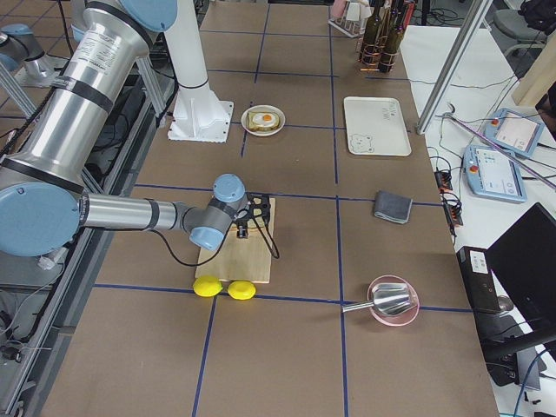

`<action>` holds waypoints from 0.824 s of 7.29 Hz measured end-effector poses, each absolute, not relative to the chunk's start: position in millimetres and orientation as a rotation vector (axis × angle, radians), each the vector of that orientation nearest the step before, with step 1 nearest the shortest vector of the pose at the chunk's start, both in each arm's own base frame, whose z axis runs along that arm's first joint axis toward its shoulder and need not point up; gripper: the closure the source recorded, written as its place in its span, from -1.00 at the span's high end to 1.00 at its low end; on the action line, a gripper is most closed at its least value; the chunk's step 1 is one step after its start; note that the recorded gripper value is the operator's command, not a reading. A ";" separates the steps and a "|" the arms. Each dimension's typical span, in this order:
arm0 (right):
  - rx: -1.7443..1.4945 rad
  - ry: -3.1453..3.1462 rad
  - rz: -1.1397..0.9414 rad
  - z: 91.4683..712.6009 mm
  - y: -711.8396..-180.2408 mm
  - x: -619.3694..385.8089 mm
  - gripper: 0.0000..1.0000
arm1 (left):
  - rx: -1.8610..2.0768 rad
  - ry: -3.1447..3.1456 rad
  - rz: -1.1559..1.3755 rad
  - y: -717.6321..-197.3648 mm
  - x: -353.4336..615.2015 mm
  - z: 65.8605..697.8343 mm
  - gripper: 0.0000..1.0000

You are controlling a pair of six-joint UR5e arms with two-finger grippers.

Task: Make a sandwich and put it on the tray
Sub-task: 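Lower the right gripper to the bread slice on the wooden board, then grasp the bread slice edge with the right gripper and lift it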

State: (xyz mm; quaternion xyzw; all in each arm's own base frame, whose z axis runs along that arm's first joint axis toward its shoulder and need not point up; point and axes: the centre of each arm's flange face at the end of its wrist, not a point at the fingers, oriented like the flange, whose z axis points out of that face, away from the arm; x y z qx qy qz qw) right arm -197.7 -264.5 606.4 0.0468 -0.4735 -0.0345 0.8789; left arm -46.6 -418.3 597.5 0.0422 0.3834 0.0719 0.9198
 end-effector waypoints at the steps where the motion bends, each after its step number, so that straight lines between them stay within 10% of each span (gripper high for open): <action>1: 0.105 -0.983 -0.070 607.4 -266.2 -200.2 0.24 | 0.087 0.788 0.148 -418.3 -46.6 597.4 1.00; 5: 0.111 -0.980 -0.076 610.0 -267.9 -207.5 -0.24 | 0.086 0.788 0.148 -418.3 -46.6 597.9 1.00; 6: 0.110 -0.983 -0.081 609.6 -266.9 -208.6 -0.73 | 0.086 0.788 0.148 -418.3 -46.6 597.9 1.00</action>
